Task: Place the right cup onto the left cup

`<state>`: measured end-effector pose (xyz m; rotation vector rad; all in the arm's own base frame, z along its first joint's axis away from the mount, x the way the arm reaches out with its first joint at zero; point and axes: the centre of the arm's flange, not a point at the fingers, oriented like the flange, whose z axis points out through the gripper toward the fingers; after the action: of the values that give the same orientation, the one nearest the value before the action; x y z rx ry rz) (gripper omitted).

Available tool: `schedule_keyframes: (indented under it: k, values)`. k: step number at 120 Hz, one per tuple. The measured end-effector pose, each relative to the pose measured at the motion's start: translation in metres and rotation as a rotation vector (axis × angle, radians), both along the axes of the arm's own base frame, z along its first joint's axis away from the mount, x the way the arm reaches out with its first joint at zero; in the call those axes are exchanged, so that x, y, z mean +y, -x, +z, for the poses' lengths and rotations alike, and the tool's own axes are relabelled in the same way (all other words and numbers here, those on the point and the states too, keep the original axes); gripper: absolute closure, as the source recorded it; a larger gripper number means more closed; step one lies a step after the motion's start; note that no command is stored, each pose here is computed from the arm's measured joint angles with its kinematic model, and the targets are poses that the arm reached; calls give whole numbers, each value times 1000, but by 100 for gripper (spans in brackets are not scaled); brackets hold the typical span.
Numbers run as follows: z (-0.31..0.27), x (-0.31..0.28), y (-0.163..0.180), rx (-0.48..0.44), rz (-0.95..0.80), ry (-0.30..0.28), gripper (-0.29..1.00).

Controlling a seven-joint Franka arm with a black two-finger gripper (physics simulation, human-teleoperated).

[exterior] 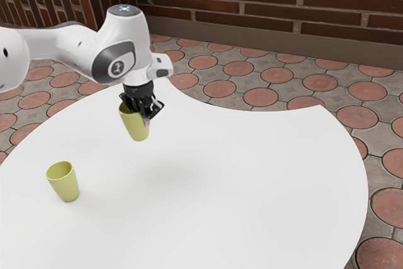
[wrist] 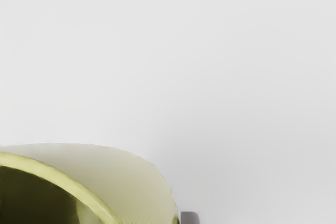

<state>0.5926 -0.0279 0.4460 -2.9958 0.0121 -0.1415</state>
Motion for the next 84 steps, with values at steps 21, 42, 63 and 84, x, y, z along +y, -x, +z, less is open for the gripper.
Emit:
schedule_keyframes:
  k: [21, 42, 63, 84]
  values:
    - [22, 19, 48, 5, 48, -1, 78]
    - [32, 68, 96, 24, 150, 7, 78]
    - [36, 86, 130, 37, 193, 16, 78]
    - [29, 108, 142, 66, 232, 16, 78]
